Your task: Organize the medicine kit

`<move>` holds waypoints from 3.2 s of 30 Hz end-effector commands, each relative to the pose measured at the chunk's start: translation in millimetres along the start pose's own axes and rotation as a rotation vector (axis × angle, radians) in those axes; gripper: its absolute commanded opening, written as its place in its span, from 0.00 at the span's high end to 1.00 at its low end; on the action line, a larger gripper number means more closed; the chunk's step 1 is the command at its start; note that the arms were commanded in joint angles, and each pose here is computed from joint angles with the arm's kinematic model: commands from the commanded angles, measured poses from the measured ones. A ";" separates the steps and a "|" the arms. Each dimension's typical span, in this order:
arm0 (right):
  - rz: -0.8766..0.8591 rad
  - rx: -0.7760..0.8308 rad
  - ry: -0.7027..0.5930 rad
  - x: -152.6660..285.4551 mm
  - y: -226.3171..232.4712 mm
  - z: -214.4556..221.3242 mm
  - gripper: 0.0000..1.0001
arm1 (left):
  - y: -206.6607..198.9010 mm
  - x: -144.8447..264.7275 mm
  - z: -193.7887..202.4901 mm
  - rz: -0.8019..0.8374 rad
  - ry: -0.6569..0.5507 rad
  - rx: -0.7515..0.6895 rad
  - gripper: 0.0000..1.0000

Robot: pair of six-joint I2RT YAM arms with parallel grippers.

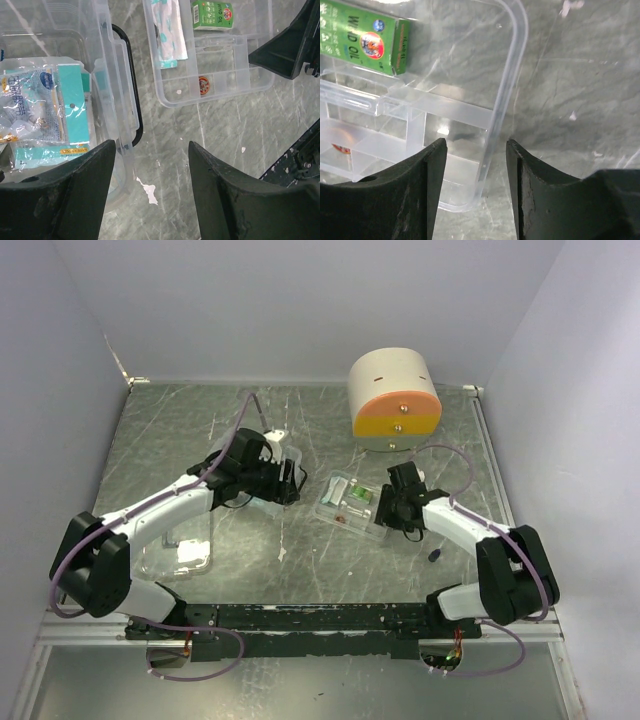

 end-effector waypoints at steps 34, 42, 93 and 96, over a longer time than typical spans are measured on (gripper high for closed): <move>-0.199 0.708 -0.203 0.2 78.4 -58.3 0.64 | -33.5 101.4 -39.0 -0.074 -0.494 -0.097 0.18; -0.220 0.739 -0.154 -10.0 75.8 -52.2 0.67 | -34.5 118.3 -44.8 -0.060 -0.595 -0.087 0.16; -0.236 0.791 0.013 -26.6 87.2 -32.1 0.62 | -31.9 113.9 -40.0 -0.056 -0.574 -0.106 0.17; -0.222 0.793 0.010 -29.0 87.2 -32.5 0.64 | -31.3 113.8 -39.8 -0.059 -0.576 -0.104 0.17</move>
Point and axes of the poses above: each gripper's point midway between its finger pads, its own x axis back along the fingers, its own y axis along the line the jaws close on, z = x × y, the point moved 6 cm from there along x, back along the fingers, and after that the axes turned 15 degrees about x, right-handed, at the moved point
